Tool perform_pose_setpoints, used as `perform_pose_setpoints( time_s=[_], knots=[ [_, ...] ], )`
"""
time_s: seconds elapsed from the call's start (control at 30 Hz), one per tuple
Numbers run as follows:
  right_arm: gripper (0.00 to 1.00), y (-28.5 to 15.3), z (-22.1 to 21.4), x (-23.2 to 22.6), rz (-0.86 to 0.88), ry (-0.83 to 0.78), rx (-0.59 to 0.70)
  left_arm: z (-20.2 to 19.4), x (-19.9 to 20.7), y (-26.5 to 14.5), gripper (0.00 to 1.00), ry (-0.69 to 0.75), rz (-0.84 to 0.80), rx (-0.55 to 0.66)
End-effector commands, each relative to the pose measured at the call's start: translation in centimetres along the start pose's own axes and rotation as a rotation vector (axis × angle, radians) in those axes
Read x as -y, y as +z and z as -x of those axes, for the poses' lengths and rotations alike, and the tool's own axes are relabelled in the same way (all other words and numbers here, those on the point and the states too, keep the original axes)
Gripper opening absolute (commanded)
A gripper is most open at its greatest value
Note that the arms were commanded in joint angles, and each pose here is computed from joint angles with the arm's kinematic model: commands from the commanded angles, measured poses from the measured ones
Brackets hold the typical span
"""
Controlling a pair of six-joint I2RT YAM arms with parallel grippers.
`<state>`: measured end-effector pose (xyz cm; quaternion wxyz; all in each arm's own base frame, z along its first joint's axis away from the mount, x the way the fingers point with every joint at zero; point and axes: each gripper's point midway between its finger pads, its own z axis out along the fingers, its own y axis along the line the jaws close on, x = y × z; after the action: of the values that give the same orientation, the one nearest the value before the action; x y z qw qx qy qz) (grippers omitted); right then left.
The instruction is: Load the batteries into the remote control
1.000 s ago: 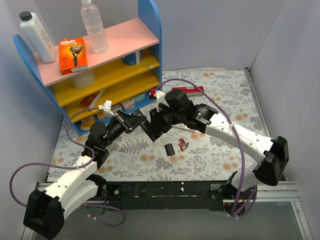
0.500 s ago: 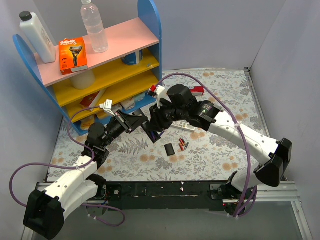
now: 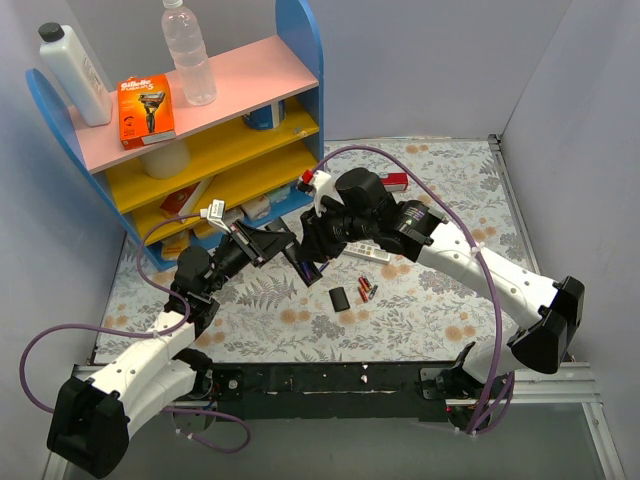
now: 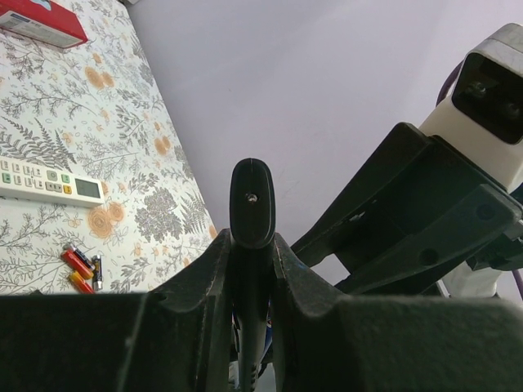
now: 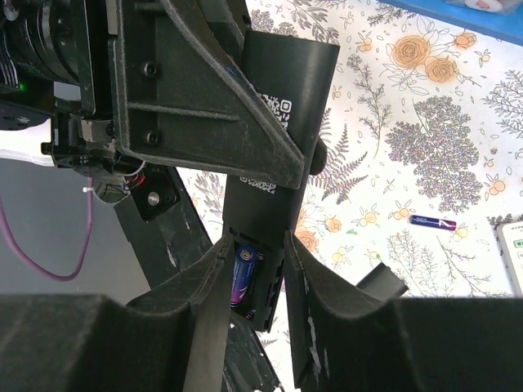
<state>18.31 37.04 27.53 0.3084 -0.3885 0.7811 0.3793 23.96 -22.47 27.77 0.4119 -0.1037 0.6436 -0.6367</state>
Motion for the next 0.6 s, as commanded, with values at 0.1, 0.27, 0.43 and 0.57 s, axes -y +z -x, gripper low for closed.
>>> perform_pose_setpoints(
  time_s=[0.1,0.27,0.43,0.57],
  knots=[
    [0.33,-0.8,1.2,-1.6,0.061,-0.005,0.025,1.0,1.3,0.1,0.00,-0.011,-0.047,0.051],
    [0.33,-0.9,1.3,-1.6,0.056,-0.008,0.032,0.9,1.0,0.1,0.00,-0.015,-0.037,0.052],
    [0.36,-1.1,1.9,-1.3,0.031,-0.012,0.055,0.8,0.9,0.1,0.00,-0.016,-0.036,0.049],
    [0.38,-1.6,2.7,-1.0,0.001,-0.012,0.092,0.7,0.7,0.0,0.00,-0.016,-0.032,0.049]
  ],
)
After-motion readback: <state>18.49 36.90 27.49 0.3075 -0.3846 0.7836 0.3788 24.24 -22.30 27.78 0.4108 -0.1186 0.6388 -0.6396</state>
